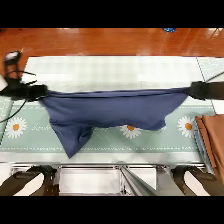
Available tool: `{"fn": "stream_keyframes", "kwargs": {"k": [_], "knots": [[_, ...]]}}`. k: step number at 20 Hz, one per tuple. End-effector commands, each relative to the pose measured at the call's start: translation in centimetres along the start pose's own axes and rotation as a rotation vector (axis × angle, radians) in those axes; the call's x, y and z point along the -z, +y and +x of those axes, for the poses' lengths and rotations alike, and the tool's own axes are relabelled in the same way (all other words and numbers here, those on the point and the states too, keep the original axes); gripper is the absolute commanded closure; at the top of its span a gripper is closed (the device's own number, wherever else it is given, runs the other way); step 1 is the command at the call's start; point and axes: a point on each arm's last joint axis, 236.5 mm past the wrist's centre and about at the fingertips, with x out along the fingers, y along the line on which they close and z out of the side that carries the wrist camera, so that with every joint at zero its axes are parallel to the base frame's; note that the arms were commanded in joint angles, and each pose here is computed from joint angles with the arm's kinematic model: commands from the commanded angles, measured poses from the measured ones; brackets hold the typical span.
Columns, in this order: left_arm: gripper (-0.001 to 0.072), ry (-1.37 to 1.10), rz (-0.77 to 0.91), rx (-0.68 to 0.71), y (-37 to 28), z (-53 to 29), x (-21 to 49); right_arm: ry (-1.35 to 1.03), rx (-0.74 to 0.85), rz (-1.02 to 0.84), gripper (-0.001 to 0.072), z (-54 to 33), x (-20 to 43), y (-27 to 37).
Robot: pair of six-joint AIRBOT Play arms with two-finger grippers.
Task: Fold the shirts.
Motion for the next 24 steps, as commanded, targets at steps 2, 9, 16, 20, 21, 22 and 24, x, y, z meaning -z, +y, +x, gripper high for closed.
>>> {"fn": "stream_keyframes", "kwargs": {"k": [2, 9, 16, 20, 21, 22, 24], "knots": [[0.0686, 0.098, -0.122, 0.106, -3.2, 9.2, -3.9, 0.104, -0.031, 0.107, 0.069, 9.7, -2.8, -2.9], [0.0201, 0.201, -0.025, 0.145, -4.1, 10.5, -7.6, 0.108, -0.067, 0.216, 0.0304, 14.6, -8.7, -4.4], [0.0201, 0.326, -0.232, 0.027, 9.8, 3.1, -3.1, 0.19, 0.111, 0.306, 0.0305, 4.1, -4.5, -14.1], [0.0201, 0.404, -0.478, 0.263, 9.2, 4.8, 5.9, 0.212, 0.011, 0.401, 0.0306, 6.9, 5.7, -12.2], [0.0201, 0.396, -0.528, 0.349, 8.4, 5.1, 6.8, 0.205, -0.029, 0.411, 0.0305, 7.4, 7.5, -10.9], [0.0201, 0.395, -0.565, 0.418, 7.7, 5.3, 7.5, 0.202, -0.065, 0.419, 0.0306, 7.6, 8.7, -9.8], [0.0201, 0.438, -0.616, 0.452, 7.5, 6.0, 9.8, 0.187, -0.128, 0.415, 0.0306, 7.3, 9.9, -7.7]]}}
